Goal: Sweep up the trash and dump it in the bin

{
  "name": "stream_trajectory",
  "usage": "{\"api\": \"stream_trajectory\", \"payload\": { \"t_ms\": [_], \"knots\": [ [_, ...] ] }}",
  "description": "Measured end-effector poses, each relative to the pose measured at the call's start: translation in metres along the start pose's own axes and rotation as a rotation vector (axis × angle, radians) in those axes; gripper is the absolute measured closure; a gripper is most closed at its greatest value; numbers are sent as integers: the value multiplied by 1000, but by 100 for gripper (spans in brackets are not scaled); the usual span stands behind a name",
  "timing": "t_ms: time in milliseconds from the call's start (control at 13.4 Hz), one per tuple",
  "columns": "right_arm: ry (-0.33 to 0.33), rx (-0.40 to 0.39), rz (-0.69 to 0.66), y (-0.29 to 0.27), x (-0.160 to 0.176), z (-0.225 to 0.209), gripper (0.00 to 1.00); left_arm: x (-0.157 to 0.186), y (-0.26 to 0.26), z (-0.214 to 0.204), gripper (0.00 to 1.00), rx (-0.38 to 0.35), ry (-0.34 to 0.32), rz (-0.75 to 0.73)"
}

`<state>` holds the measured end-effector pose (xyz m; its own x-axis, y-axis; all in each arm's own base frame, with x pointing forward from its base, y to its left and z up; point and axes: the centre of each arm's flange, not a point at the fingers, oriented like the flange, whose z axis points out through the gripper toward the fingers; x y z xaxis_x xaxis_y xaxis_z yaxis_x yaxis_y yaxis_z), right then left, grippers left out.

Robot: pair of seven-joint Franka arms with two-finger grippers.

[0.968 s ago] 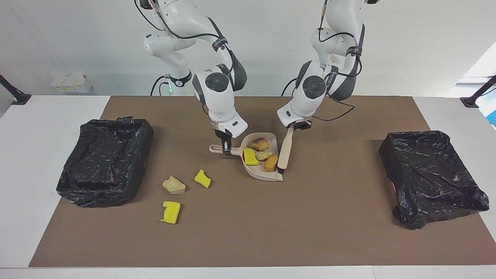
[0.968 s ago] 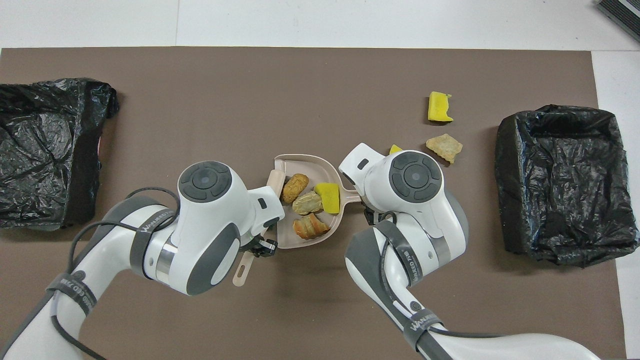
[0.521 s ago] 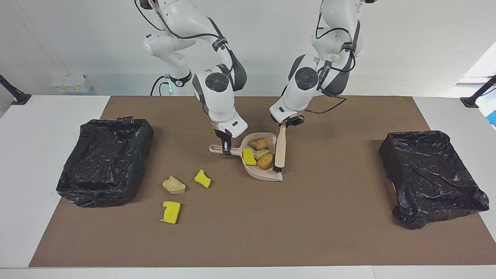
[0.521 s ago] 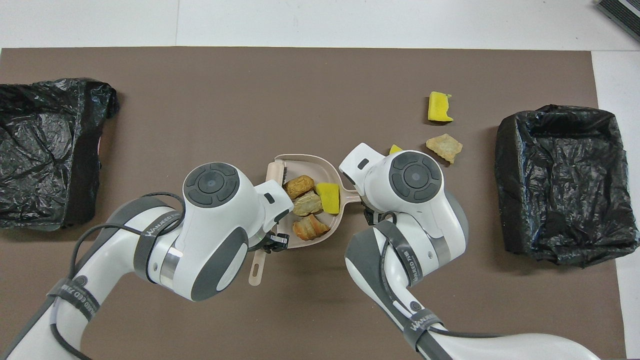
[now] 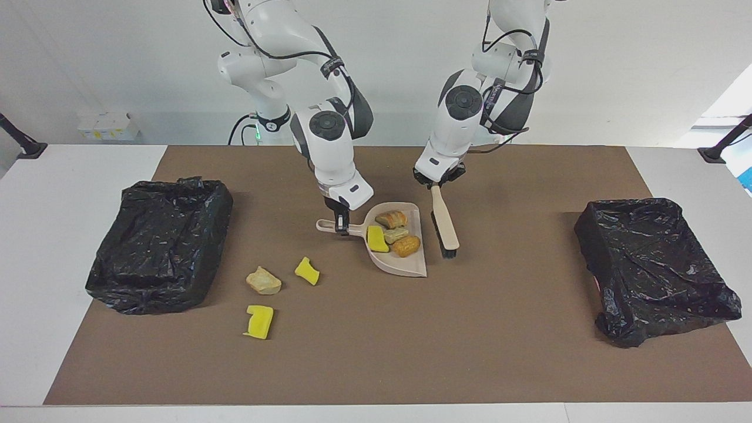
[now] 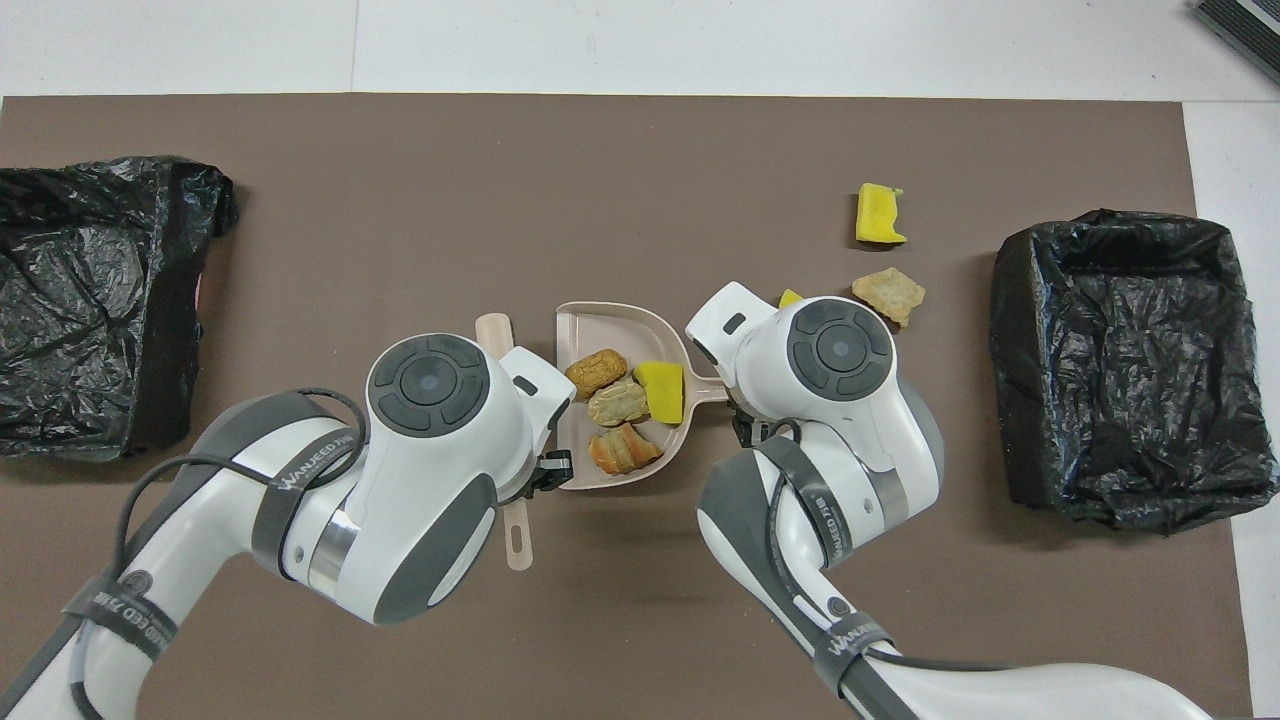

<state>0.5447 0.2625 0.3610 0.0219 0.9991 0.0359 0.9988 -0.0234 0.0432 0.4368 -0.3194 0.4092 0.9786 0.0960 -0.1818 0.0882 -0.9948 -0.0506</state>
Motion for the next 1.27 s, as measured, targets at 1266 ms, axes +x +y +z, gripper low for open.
{"api": "stream_trajectory", "payload": {
  "t_ms": [1266],
  "knots": [
    [28,28,-76,72,-228,-114,69,-213,66,76,74,29,20,87]
  ]
}}
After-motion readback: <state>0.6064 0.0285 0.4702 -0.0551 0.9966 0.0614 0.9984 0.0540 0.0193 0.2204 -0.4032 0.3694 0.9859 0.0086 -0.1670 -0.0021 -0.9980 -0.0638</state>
